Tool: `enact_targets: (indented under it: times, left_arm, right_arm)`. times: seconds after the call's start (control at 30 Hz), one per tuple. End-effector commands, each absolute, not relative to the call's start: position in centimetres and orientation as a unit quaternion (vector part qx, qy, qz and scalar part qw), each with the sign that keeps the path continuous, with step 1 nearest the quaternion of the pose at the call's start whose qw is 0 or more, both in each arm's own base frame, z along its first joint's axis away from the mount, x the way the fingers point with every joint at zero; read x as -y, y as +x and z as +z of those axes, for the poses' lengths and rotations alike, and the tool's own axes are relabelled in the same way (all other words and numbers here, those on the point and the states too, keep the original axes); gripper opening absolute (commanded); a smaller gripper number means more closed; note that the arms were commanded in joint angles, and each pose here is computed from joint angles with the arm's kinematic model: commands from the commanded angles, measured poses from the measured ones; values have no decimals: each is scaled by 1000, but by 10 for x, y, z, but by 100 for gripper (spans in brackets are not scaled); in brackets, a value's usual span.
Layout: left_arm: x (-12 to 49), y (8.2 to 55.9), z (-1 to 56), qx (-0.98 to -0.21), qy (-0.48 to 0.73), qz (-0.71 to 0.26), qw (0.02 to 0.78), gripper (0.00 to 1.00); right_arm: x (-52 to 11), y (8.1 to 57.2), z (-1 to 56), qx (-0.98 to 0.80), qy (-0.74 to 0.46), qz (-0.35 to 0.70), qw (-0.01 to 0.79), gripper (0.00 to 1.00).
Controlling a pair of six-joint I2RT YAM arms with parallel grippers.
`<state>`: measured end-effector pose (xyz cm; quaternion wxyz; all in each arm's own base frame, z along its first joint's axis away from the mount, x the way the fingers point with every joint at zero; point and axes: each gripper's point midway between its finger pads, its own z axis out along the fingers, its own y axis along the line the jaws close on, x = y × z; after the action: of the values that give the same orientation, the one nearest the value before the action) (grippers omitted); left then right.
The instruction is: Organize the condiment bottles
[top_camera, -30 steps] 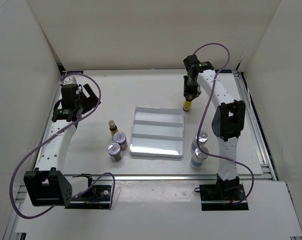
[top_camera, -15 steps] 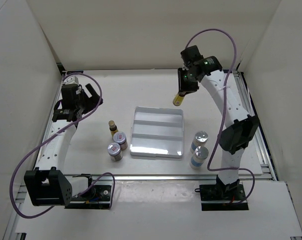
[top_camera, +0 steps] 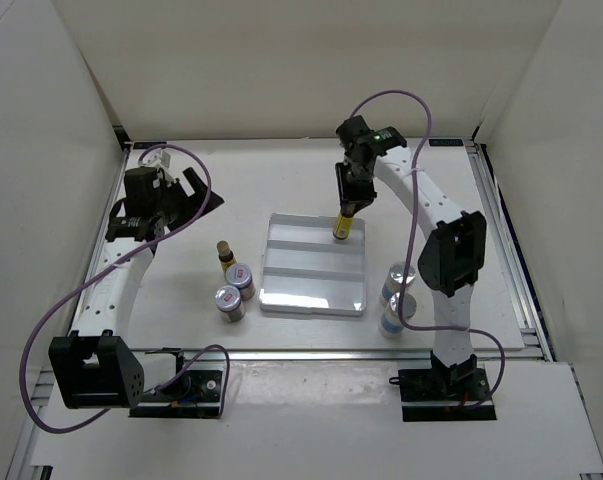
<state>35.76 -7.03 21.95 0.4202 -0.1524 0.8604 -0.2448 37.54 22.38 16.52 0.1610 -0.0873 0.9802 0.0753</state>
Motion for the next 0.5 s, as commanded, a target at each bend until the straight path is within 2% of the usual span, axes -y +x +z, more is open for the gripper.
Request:
enact_targets:
  times: [0.0,0.17,0.27,0.33,0.4,0.47]
  left_arm:
    - [80,355,226,-854,-139,-271,422,100]
    - [72,356,217,-856,-166,-253,418,100]
    - [72,355,212,-855,-165,-254,421,100]
    - [72,355,209,-856,-159,-251,423,100]
    - [71,355,209,-858,-148,-245,426,100]
    - [70,355,208,-859,-141,-242,428,100]
  right_arm:
    - [-225,388,155,-980,-74,67,171,0]
    - [-217,387,144,-985,-60,38,157,0]
    - [-216,385,140,-986,-60,35,149,23]
    - [-214,386,140,-986,-60,30,151,23]
    - [-213,387,140,-986,-59,26,153,42]
    - [-213,387,140,-986,-59,26,153,56]
